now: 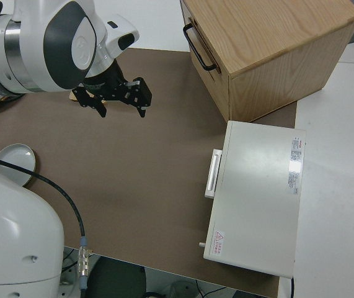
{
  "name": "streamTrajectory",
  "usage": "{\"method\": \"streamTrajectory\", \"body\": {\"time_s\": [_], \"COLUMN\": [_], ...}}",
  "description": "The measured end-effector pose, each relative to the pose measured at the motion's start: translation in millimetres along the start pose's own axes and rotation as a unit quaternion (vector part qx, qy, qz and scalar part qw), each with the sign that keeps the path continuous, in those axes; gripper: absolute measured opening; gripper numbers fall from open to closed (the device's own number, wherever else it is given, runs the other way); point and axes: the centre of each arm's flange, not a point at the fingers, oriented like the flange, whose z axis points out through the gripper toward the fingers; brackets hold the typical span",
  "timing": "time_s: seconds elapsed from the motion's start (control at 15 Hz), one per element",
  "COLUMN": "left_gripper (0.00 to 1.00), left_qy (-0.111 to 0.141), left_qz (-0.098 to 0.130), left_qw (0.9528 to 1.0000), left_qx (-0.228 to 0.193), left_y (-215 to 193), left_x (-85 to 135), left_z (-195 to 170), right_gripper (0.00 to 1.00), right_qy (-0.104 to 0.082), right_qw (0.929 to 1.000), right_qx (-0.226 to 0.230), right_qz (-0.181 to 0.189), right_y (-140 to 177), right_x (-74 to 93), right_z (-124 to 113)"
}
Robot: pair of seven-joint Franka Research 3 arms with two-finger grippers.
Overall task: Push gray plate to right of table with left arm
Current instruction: 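Push the gray plate with the left gripper away from the left arm, then keep pushing the gray plate with the left gripper toward the toaster oven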
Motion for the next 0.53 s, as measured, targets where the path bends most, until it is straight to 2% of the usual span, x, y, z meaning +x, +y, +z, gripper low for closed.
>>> {"method": "streamTrajectory", "body": {"time_s": [0.53], "left_gripper": [0.01], "left_qy": [0.001], "left_qz": [-0.021], "left_qw": [0.9998], "left_qx": [0.004], "left_y": [91.1], "left_x": [-5.4], "left_z": [5.6], "right_gripper": [0.99], "right_qy": [0.0], "right_qw": [1.0], "right_qx": [0.0], "right_qz": [0.0], "right_y": [0.0], "right_x": [0.0], "right_z": [0.0]}}
